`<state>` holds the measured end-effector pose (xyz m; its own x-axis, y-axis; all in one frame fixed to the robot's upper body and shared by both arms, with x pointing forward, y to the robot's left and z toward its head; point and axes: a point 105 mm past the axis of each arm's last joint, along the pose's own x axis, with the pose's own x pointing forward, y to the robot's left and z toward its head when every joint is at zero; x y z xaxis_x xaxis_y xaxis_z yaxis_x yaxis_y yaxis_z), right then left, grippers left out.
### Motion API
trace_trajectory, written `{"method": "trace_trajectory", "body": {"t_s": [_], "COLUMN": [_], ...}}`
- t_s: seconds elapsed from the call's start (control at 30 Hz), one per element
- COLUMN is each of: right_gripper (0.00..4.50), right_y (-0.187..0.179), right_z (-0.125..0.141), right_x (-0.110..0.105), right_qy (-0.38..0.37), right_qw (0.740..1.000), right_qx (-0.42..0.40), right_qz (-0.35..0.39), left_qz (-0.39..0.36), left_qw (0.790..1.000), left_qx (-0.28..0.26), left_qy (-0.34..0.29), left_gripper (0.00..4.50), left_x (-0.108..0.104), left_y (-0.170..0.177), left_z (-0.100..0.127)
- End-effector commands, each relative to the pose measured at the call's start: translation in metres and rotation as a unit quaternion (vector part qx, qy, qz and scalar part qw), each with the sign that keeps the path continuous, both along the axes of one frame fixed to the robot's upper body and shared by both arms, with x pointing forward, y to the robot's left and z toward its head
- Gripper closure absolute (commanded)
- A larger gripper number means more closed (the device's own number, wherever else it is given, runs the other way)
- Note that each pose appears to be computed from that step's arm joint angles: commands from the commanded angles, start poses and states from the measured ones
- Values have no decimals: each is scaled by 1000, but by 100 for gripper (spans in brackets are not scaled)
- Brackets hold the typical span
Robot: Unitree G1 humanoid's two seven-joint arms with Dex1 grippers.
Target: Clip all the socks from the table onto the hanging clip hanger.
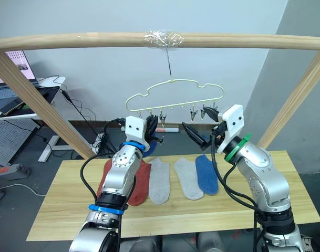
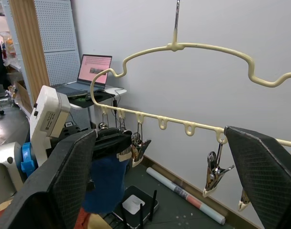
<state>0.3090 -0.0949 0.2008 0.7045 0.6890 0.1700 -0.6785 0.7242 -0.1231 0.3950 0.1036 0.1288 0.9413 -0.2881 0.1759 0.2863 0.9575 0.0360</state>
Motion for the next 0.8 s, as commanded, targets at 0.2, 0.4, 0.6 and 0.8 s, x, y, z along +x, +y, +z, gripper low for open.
{"method": "trace_trajectory", "body": {"t_s": [0.2,0.4,0.6,0.8], "right_gripper": [0,0,0,0], "right_y": [-1,-1,-1,-1], "right_z": [5,8,9,9], "right_x": [-7,-6,-5,-5], "right_qy": [-13,-15,-15,-15], "right_qw": [1000,1000,1000,1000], "right_qx": [1,2,2,2], "right_qz": [1,3,3,2], "left_qz": [-13,-10,-6,-7], "left_qw": [999,999,999,999], "left_qx": [6,4,1,-1], "left_qy": [-46,-52,-51,-51], "left_gripper": [423,423,423,327], "left_x": [-1,-2,-2,-2], "left_y": [-3,-7,-6,-6], "left_z": [24,25,24,24]}}
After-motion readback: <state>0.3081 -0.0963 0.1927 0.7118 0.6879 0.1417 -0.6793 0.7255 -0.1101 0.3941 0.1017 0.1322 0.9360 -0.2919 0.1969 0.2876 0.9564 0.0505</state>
